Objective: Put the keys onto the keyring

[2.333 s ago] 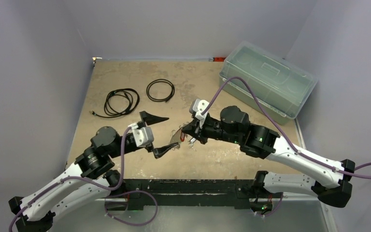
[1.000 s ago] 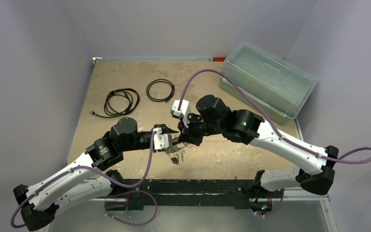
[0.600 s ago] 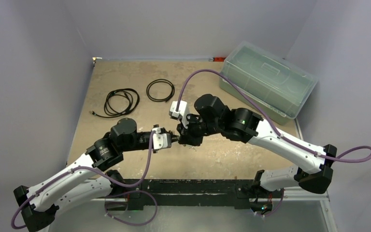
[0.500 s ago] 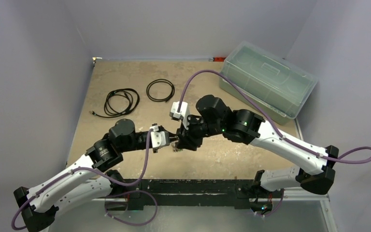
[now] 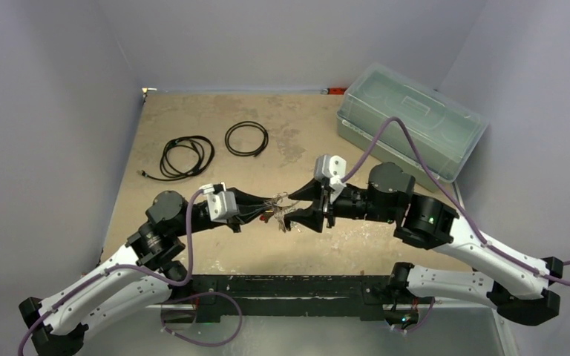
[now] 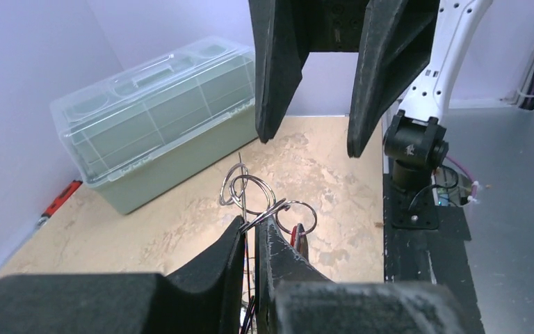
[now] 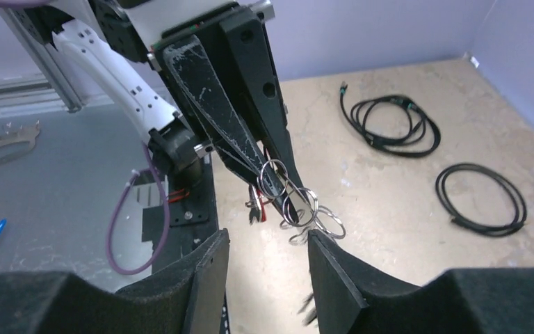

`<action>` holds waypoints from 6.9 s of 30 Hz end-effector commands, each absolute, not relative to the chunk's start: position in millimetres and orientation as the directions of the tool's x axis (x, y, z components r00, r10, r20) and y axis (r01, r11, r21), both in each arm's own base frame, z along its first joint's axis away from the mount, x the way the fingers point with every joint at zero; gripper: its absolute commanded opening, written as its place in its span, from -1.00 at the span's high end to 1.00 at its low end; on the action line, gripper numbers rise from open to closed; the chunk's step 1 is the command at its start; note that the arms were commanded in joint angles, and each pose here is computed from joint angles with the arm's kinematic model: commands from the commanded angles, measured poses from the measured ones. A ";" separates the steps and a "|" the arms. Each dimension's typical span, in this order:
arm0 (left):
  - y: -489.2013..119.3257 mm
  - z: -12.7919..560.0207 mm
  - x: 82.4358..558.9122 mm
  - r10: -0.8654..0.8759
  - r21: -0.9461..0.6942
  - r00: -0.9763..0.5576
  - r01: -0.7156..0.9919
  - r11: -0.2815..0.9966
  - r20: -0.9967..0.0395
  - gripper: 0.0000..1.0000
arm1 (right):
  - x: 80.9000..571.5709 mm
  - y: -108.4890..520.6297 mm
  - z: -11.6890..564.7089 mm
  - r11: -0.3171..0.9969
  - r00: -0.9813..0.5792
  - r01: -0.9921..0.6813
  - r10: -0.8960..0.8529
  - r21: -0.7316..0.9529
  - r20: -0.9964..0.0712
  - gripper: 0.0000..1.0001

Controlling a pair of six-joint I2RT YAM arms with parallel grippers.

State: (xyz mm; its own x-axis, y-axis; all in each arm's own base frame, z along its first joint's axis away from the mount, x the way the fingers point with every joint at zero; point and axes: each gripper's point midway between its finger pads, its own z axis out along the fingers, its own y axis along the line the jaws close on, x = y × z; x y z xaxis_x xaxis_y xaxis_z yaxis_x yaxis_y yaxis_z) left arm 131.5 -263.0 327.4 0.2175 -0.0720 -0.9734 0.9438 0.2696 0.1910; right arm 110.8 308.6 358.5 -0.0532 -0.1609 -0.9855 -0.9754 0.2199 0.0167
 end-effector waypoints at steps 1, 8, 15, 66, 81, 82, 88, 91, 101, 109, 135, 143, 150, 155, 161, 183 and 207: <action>-264.5 350.1 126.8 -0.172 0.165 0.213 0.951 0.260 -0.962 1.00 | 107.8 309.3 385.2 0.194 0.050 -0.979 -0.051 -0.059 -0.997 0.04; -270.3 340.8 128.7 -0.144 0.117 0.155 0.963 0.242 -0.977 1.00 | 114.5 321.3 383.6 0.187 0.058 -0.980 -0.089 -0.074 -0.994 0.18; -273.2 332.3 131.2 -0.111 0.102 0.131 0.966 0.238 -0.985 1.00 | 112.6 331.7 376.9 0.146 0.040 -0.987 -0.132 -0.060 -0.990 0.33; -274.2 311.8 139.1 -0.010 0.117 0.124 0.961 0.250 -0.992 1.00 | 130.3 342.8 337.4 0.235 -0.090 -0.972 -0.242 0.031 -0.966 1.00; -228.5 336.1 159.1 0.025 0.153 0.161 0.858 0.490 -0.987 -0.28 | 159.4 333.8 366.9 0.453 -0.286 -0.856 -0.017 0.248 -0.958 1.00; -223.6 342.6 157.9 0.017 0.146 0.159 0.851 0.504 -0.987 -0.30 | 161.6 333.3 367.5 0.463 -0.297 -0.847 -0.001 0.263 -0.955 1.00; -212.6 370.8 134.6 -0.108 0.032 0.095 0.877 0.479 -0.990 -0.23 | 177.5 321.4 386.1 0.512 -0.334 -0.776 0.162 0.368 -0.929 1.00; -224.5 373.1 121.3 -0.161 -0.024 0.042 0.920 0.390 -0.986 -0.19 | 183.4 314.7 395.5 0.529 -0.341 -0.741 0.232 0.413 -0.911 1.00; -270.2 346.4 131.4 -0.285 -0.147 -0.070 0.955 0.259 -0.956 -0.27 | 194.4 303.1 406.3 0.555 -0.356 -0.663 0.356 0.502 -0.864 1.00; -272.9 327.4 164.4 -0.251 -0.115 -0.013 0.911 0.397 -0.968 -0.68 | 185.1 302.6 407.0 0.524 -0.377 -0.682 0.346 0.510 -0.859 1.00; -290.9 351.1 175.9 -0.287 -0.002 0.130 0.909 0.417 -0.949 0.33 | 177.8 311.6 400.3 0.468 -0.391 -0.716 0.346 0.518 -0.853 1.00; -296.0 340.2 177.8 -0.234 0.005 0.113 0.908 0.420 -0.966 1.00 | 177.7 302.4 411.0 0.462 -0.371 -0.709 0.397 0.532 -0.840 1.00; -297.6 320.1 178.3 -0.156 0.023 0.103 0.897 0.441 -0.982 1.00 | 172.8 295.1 432.6 0.426 -0.357 -0.720 0.450 0.548 -0.819 1.00; -296.7 310.0 180.9 -0.116 0.026 0.091 0.884 0.467 -0.989 1.00 | 168.2 294.3 437.2 0.402 -0.367 -0.727 0.458 0.557 -0.810 1.00; -291.2 293.0 185.6 -0.049 0.022 0.055 0.857 0.515 -0.997 0.83 | 166.1 290.8 442.3 0.397 -0.361 -0.731 0.466 0.555 -0.808 1.00; -249.2 387.6 112.7 -0.185 0.167 0.244 0.919 0.356 -0.952 -0.43 | 163.1 290.7 420.8 0.413 -0.358 -0.744 0.418 0.525 -0.835 1.00; -280.3 363.0 152.9 -0.108 0.229 0.304 0.868 0.440 -0.946 -0.07 | 143.2 311.5 414.5 0.318 -0.379 -0.824 0.306 0.469 -0.873 1.00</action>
